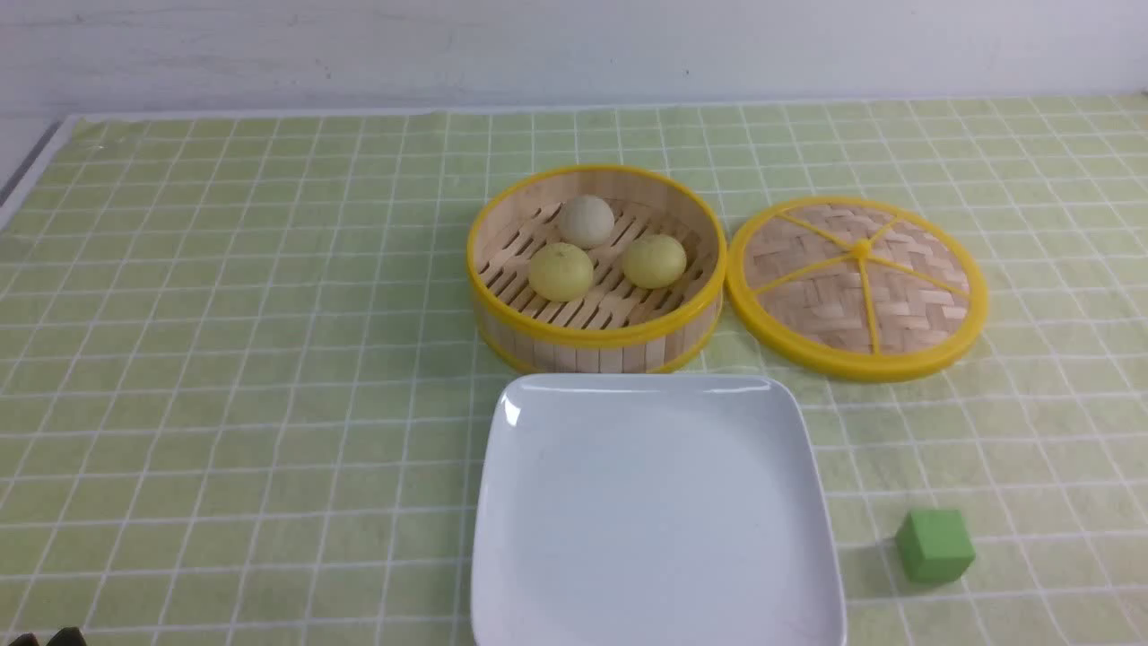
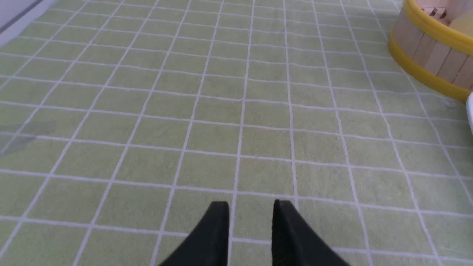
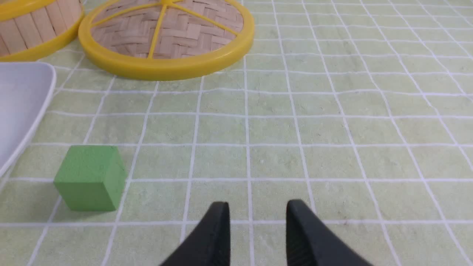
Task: Put the steamed buns into the plate on the green tablecloth.
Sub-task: 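Reach toward a bun in the bamboo steamer with the right gripper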
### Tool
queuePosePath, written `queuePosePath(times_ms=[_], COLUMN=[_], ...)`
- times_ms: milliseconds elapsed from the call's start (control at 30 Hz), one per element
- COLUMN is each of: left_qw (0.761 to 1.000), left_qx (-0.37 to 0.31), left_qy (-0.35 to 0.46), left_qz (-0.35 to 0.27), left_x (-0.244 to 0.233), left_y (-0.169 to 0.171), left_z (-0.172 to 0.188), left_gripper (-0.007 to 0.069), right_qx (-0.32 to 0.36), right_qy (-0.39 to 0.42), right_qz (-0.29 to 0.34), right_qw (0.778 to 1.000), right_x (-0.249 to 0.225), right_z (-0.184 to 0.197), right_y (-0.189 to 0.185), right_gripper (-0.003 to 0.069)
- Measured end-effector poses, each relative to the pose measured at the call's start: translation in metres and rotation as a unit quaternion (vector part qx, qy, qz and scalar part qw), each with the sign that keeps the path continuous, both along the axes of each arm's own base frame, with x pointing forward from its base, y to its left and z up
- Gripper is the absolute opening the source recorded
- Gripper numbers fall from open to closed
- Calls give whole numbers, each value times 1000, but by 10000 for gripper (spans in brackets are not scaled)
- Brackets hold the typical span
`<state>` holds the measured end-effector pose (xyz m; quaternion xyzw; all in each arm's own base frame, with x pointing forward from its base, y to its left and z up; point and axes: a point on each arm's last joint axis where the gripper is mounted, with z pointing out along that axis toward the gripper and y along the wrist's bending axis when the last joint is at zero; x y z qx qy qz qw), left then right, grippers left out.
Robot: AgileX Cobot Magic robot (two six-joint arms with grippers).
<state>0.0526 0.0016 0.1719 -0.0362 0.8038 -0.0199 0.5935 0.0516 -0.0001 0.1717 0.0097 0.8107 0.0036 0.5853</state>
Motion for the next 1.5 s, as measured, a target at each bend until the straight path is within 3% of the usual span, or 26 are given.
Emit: queuePosePath(times_ms=[1500], left_qw=[1000], left_qx=[-3], left_qy=[0], left_qz=[0], left_x=[0], left_y=[0], left_z=[0], left_gripper=[237], right_qx=[0], right_qy=[0], right_qz=[0], right_qw=[1000], right_x=[0], right_z=[0], right_y=[0], right_gripper=[240])
